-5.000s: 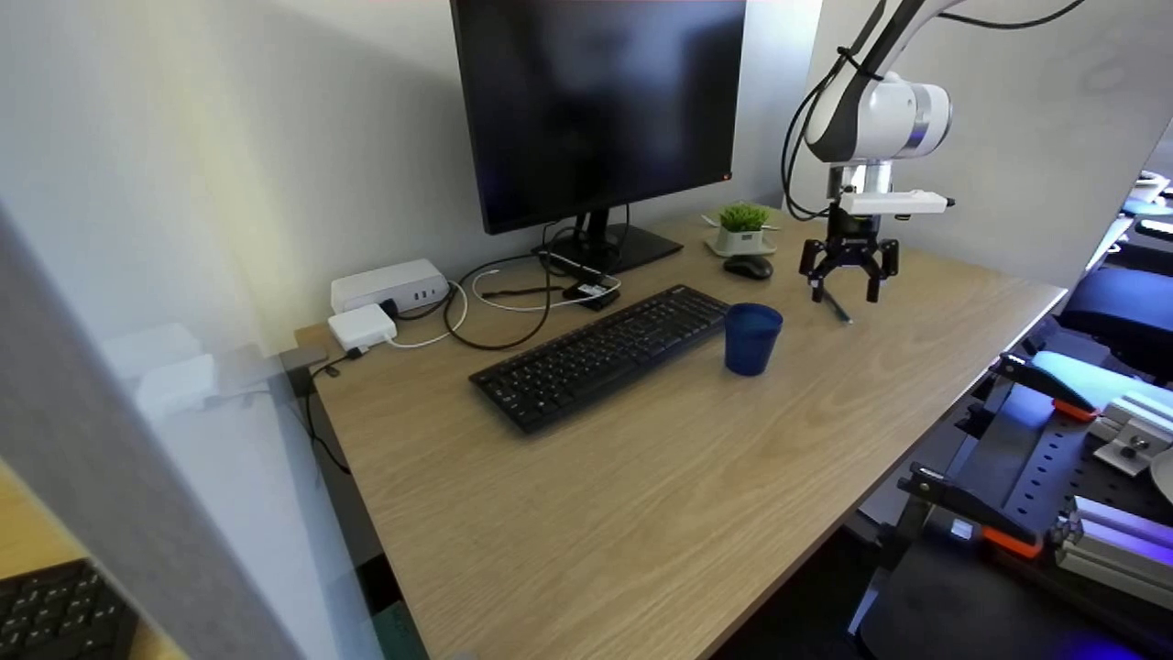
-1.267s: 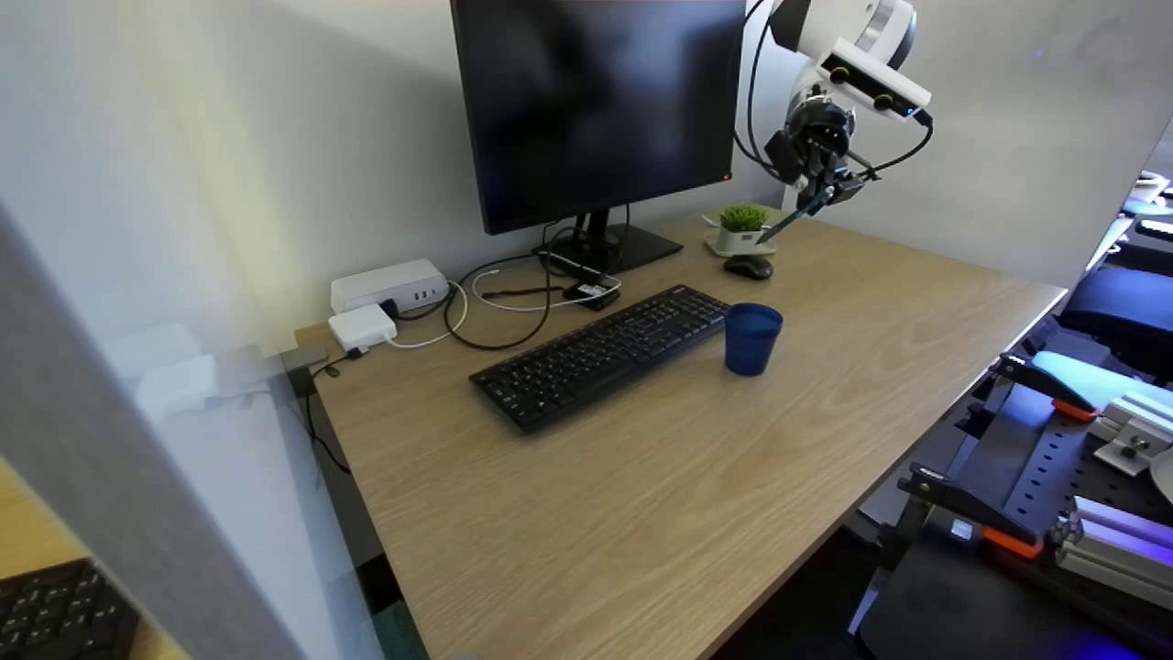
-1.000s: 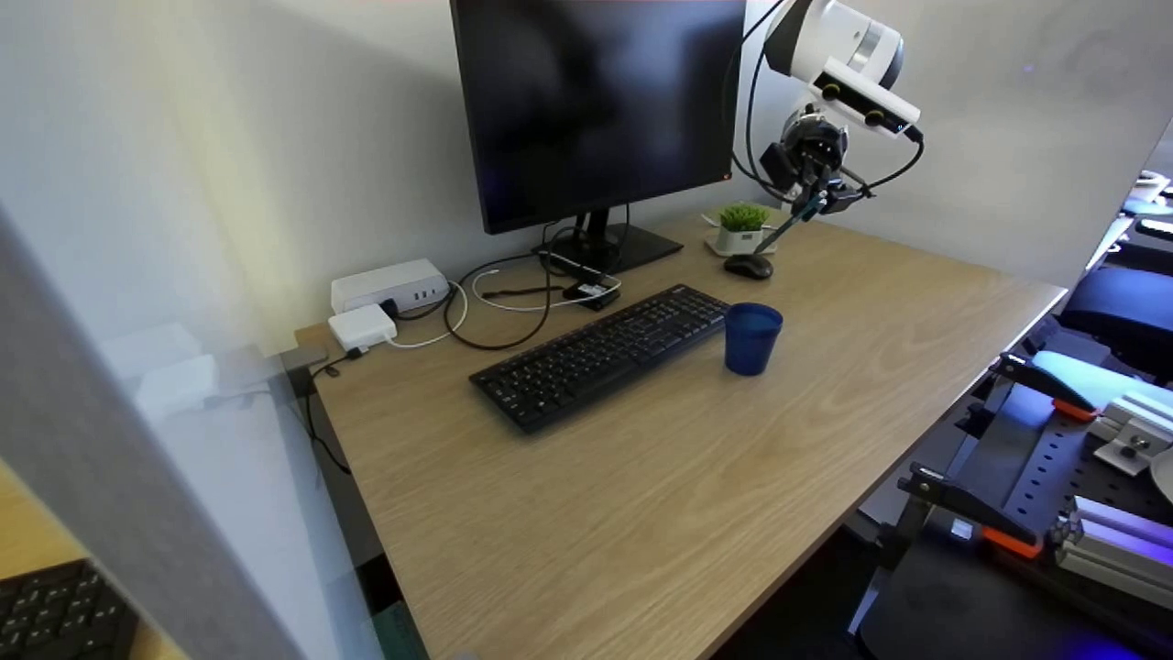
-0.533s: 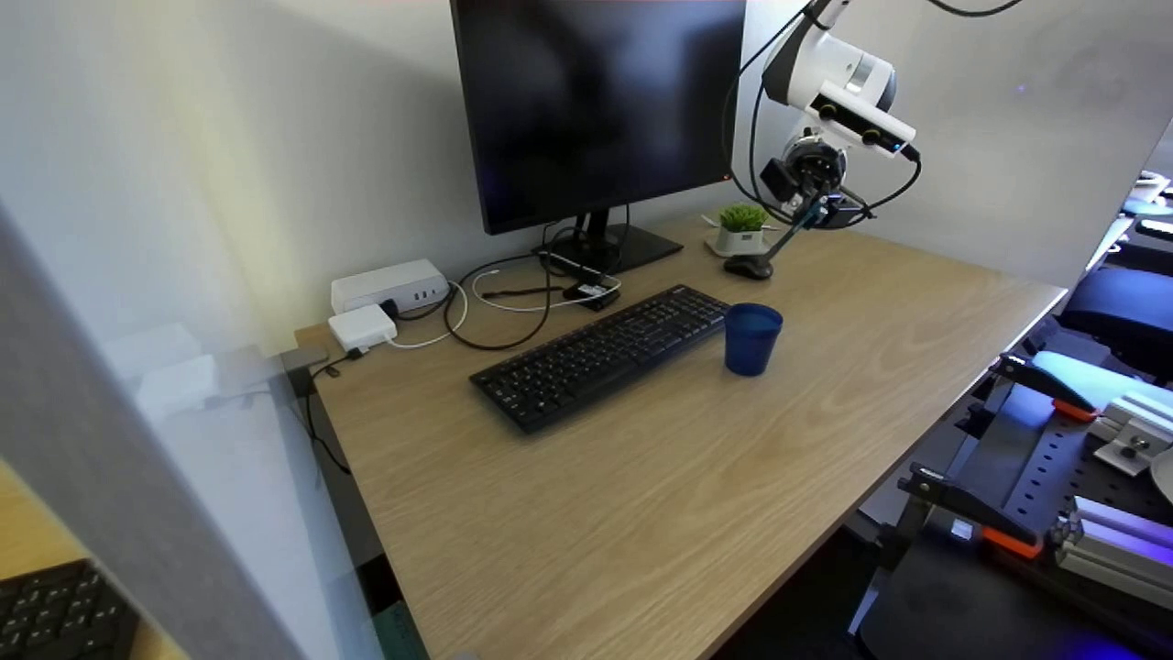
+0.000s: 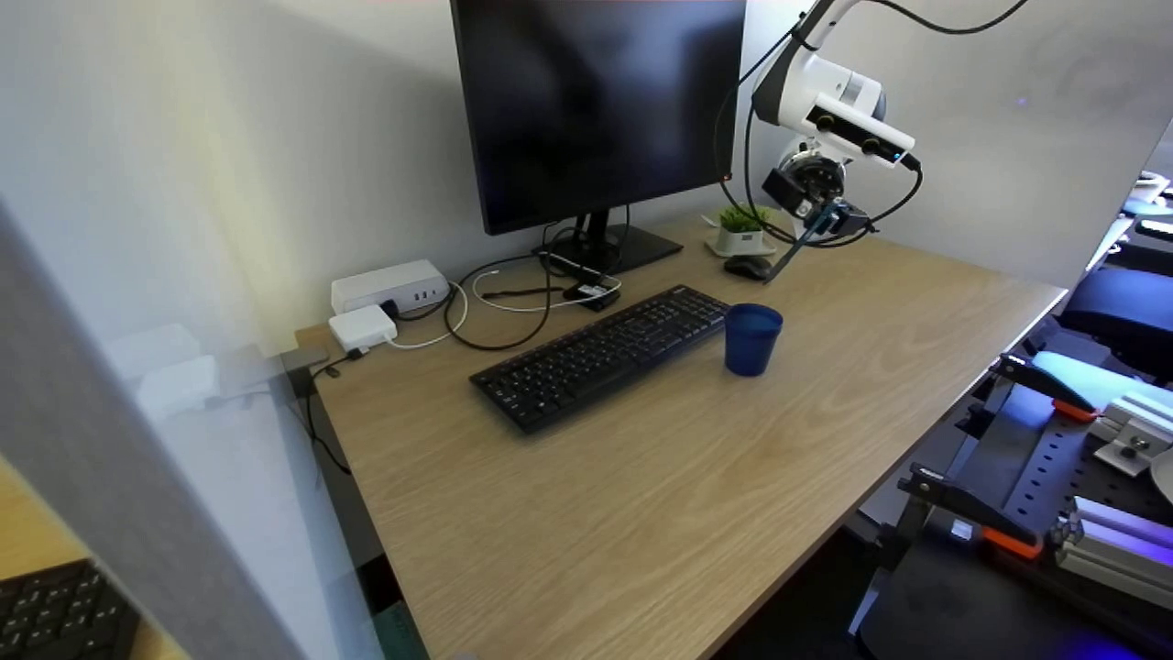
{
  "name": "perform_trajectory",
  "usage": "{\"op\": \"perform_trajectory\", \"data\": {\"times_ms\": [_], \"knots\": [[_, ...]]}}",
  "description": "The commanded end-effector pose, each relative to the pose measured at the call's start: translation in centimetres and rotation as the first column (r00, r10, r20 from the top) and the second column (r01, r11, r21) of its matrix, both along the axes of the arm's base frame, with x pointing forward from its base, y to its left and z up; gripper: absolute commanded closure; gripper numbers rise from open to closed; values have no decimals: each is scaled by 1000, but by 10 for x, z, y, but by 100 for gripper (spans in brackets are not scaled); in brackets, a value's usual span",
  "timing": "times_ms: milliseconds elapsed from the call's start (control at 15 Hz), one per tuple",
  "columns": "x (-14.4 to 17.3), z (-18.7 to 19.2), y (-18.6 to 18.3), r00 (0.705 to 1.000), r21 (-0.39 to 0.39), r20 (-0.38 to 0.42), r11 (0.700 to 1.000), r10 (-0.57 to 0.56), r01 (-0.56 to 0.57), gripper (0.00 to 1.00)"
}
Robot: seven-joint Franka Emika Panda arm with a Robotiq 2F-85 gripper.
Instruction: Put the pen in the cup
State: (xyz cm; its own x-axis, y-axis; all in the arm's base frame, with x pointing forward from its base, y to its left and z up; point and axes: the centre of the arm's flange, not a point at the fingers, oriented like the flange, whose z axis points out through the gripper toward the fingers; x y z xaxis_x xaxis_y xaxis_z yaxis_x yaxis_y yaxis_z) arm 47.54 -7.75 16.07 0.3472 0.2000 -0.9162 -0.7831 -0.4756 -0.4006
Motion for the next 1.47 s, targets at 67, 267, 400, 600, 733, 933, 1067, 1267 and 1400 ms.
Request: {"op": "perform_trajectory", "data": {"times_ms": [67,267,400,600,733,933,1067,1267,1400], "knots": [[-2,0,13,999,-5,-34,999,36,-37,98],[-3,-2,17,997,-35,-37,997,63,-64,98],[-4,-3,15,997,-42,-42,997,69,-70,98],[-6,-5,12,996,-47,-44,996,74,-76,98],[-8,-7,9,996,-60,-43,994,83,-86,98],[-8,-12,3,994,-96,-35,990,100,-103,98],[-7,-18,-1,994,-127,-30,985,110,-112,98],[-6,-26,-4,993,-162,-23,979,119,-121,98],[-5,-30,-5,992,-173,-23,977,124,-126,98]]}}
